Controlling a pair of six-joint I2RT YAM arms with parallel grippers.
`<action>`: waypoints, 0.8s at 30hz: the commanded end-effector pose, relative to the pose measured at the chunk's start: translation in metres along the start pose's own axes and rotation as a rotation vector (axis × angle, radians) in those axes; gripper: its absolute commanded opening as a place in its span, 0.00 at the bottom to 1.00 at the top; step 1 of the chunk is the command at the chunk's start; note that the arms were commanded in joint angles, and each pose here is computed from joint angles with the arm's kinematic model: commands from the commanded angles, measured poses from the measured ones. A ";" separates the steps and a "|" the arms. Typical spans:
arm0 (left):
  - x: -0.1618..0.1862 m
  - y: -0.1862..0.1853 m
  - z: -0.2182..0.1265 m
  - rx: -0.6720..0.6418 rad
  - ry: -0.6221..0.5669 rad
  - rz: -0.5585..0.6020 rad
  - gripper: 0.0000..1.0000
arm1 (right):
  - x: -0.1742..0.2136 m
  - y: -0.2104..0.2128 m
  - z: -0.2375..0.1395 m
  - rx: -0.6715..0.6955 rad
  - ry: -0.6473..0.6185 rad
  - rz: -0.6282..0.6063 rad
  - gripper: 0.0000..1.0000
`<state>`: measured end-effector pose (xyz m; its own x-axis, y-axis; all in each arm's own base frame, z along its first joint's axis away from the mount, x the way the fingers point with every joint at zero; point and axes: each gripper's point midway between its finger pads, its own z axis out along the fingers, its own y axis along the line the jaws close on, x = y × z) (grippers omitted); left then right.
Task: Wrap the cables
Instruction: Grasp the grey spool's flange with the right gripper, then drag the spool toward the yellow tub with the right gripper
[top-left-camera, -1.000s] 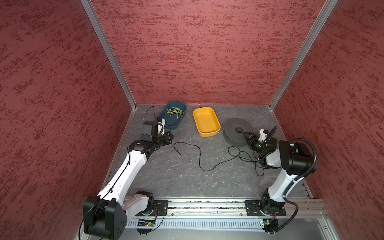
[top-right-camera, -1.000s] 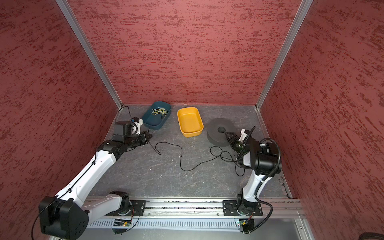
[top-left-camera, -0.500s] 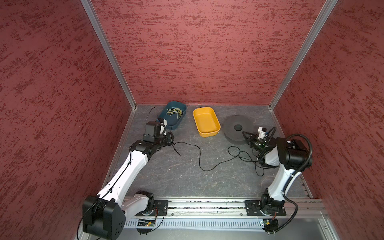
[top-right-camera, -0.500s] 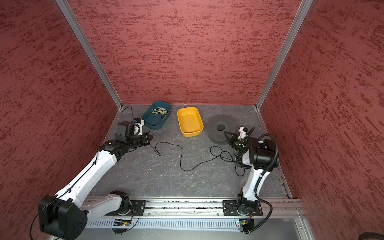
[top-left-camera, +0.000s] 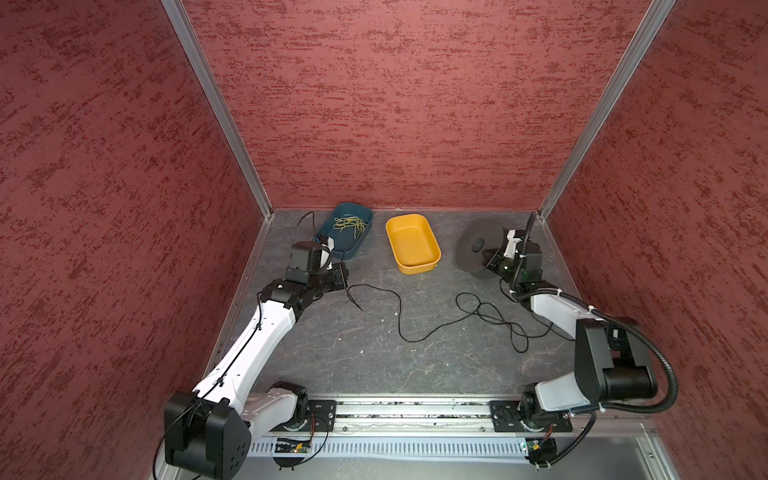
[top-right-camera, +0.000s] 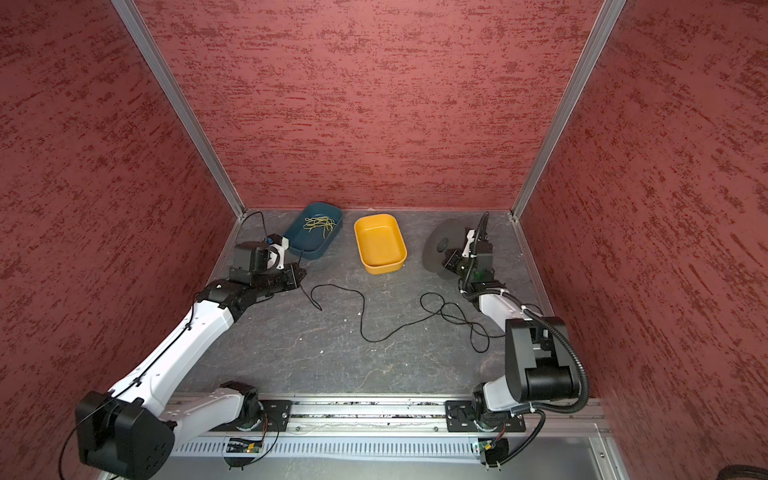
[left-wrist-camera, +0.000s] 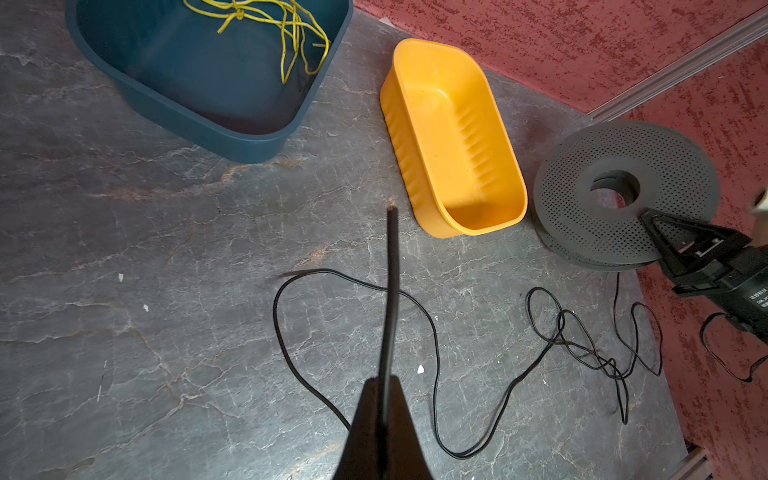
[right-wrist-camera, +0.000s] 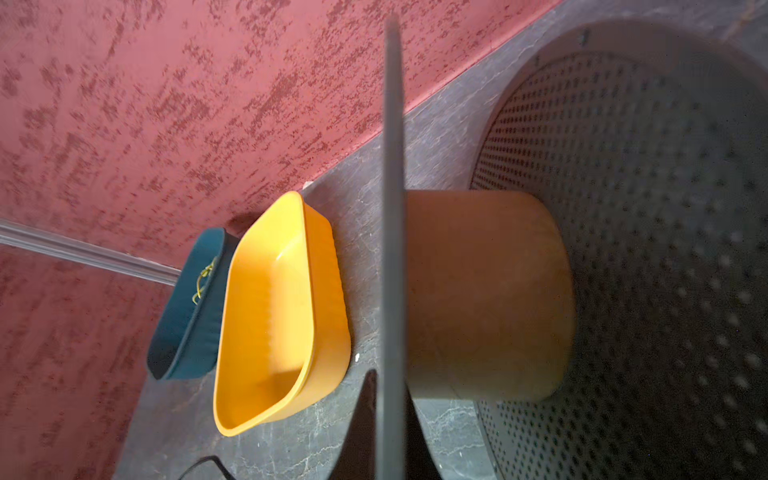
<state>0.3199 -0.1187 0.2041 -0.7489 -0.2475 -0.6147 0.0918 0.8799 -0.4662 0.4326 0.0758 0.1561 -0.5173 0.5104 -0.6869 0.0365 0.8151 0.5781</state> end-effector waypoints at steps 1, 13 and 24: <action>-0.014 -0.018 -0.006 0.059 -0.030 0.007 0.00 | 0.012 -0.002 -0.002 0.159 0.026 -0.108 0.00; -0.022 -0.036 -0.004 0.088 -0.031 0.043 0.00 | 0.041 0.067 0.023 0.313 0.041 -0.271 0.00; -0.017 -0.040 0.003 0.092 -0.010 0.042 0.00 | 0.071 0.133 0.055 0.269 0.068 -0.350 0.00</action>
<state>0.3271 -0.1456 0.2207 -0.7543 -0.2139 -0.6207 0.1593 0.8575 -0.4891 0.4449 0.2249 0.1514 -0.6069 0.1766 -0.7749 0.0575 0.9822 0.1788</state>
